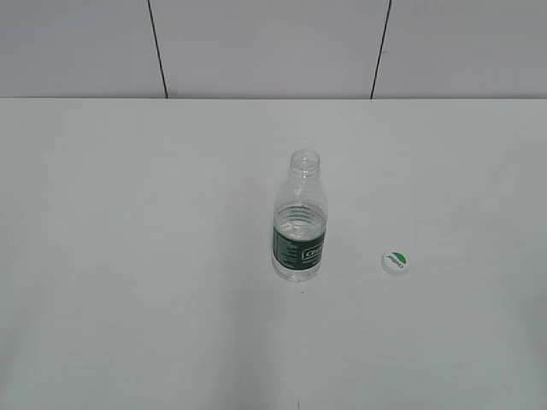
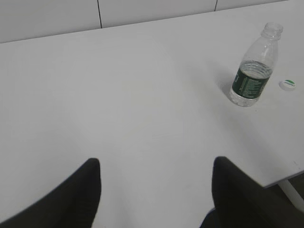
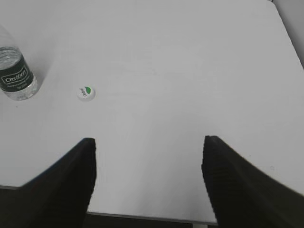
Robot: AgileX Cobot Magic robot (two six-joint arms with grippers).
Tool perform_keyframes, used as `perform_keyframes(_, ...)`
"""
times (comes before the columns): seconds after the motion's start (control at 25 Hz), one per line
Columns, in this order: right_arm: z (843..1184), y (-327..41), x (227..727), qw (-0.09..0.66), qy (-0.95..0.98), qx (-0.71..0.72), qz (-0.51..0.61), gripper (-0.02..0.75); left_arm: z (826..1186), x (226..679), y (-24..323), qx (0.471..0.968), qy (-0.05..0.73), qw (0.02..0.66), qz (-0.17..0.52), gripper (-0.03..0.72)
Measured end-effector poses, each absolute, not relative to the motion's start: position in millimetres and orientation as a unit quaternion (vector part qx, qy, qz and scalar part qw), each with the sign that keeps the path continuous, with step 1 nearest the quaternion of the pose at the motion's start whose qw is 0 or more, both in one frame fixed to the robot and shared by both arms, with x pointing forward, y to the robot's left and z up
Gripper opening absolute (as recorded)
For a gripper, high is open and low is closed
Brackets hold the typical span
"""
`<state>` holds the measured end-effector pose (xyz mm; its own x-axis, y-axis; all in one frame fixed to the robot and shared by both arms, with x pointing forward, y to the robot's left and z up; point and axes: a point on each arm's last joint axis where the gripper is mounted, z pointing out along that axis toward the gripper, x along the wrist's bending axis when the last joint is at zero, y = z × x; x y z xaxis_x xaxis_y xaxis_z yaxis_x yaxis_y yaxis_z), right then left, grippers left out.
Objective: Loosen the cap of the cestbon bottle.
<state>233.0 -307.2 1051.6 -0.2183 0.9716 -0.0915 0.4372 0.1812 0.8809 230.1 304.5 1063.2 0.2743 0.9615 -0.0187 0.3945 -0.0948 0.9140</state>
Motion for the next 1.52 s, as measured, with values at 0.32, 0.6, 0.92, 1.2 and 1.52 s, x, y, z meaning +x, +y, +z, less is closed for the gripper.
perform_keyframes(0.32,1051.5,-307.2,233.0,0.353,0.682,0.516,0.378,0.535,1062.2,230.4,304.6,0.667,0.51,0.438,0.322,0.438)
perform_keyframes(0.6,1051.5,-307.2,233.0,0.353,0.682,0.517,0.378,0.534,1062.2,230.3,304.4,0.664,0.513,0.436,0.324,0.437)
perform_keyframes(0.92,1051.5,-306.5,232.2,0.375,0.649,0.558,0.356,0.532,1062.2,229.7,303.0,0.619,0.567,0.408,0.359,0.417)
perform_keyframes(1.2,1051.5,-306.3,232.0,0.381,0.64,0.568,0.351,0.532,1062.2,229.5,302.0,0.587,0.6,0.387,0.381,0.402)
perform_keyframes(1.52,1051.5,-306.3,232.0,0.381,0.641,0.567,0.351,0.531,1062.2,229.4,301.9,0.585,0.603,0.386,0.382,0.384)
